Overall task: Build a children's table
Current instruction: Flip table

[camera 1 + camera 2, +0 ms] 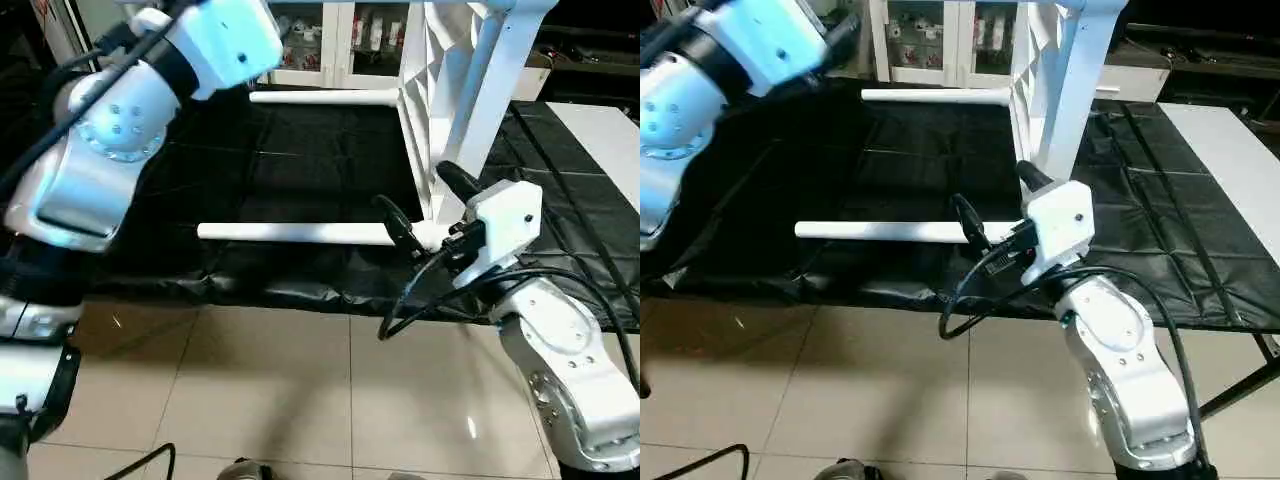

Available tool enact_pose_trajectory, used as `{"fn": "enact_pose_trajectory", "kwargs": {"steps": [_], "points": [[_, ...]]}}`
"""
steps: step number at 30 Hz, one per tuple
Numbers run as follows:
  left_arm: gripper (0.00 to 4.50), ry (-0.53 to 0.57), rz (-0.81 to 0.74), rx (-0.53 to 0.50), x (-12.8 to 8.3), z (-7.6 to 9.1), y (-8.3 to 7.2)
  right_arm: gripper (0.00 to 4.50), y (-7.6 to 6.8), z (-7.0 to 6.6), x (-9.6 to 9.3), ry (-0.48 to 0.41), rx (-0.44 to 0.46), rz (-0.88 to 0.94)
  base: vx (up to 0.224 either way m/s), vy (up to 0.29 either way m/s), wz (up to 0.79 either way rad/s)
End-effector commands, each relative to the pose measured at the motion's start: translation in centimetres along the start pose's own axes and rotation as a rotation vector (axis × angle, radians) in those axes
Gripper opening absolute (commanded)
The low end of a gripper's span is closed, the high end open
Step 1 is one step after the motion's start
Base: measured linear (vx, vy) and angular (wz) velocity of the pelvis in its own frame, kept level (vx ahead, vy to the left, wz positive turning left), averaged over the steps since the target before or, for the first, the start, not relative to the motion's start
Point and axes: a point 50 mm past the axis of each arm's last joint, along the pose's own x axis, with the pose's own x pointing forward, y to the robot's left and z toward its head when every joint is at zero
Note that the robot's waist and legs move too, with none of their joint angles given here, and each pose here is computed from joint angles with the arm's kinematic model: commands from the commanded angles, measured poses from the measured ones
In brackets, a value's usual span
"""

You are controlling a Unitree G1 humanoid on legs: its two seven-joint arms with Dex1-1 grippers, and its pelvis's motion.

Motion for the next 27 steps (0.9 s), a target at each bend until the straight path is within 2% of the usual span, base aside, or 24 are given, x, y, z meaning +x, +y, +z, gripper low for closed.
{"fn": "enact_pose_trajectory", "kwargs": {"steps": [1, 11, 15, 17, 20, 23, 25, 27], "points": [[4.5, 0.002, -0.012, 0.048, 0.7, -0.2, 0.0, 4.45, 0.2, 0.2, 0.5, -0.013, -0.019, 0.003, 0.0, 0.0, 0.0], [4.5, 0.053, -0.011, 0.118, 2.4, -2.1, 0.0, 4.45, 1.1, 0.3, 1.2, -0.032, -0.008, 0.029, 0.0, 0.0, 0.0], [4.5, 0.048, 0.007, 0.107, 2.8, -2.3, 0.3, 4.45, 2.1, -0.3, 1.0, 0.003, 0.02, 0.11, 0.0, 0.0, 0.0], [4.23, 0.042, 0.008, 0.093, 2.8, -2.3, 0.3, 4.5, 2.2, -0.5, 0.9, 0.016, 0.014, 0.123, 0.0, 0.0, 0.0], [4.12, 0.033, 0.006, 0.069, 3.0, -2.4, 0.3, 4.5, 2.4, -0.6, 0.8, 0.022, 0.011, 0.133, 0.0, 0.0, 0.0], [3.77, 0.034, 0.01, 0.047, 3.2, -2.6, 0.3, 4.5, 2.4, -0.6, 0.8, 0.021, 0.012, 0.132, 0.0, 0.0, 0.0], [3.75, 0.041, 0.029, 0.028, 3.2, -2.7, 0.5, 4.5, 2.4, -0.6, 0.8, 0.02, 0.009, 0.134, 0.0, 0.0, 0.0], [3.43, 0.044, 0.033, 0.015, 3.2, -2.8, 0.5, 4.5, 2.5, -0.6, 0.8, 0.019, 0.009, 0.136, 0.0, 0.0, 0.0]]}}
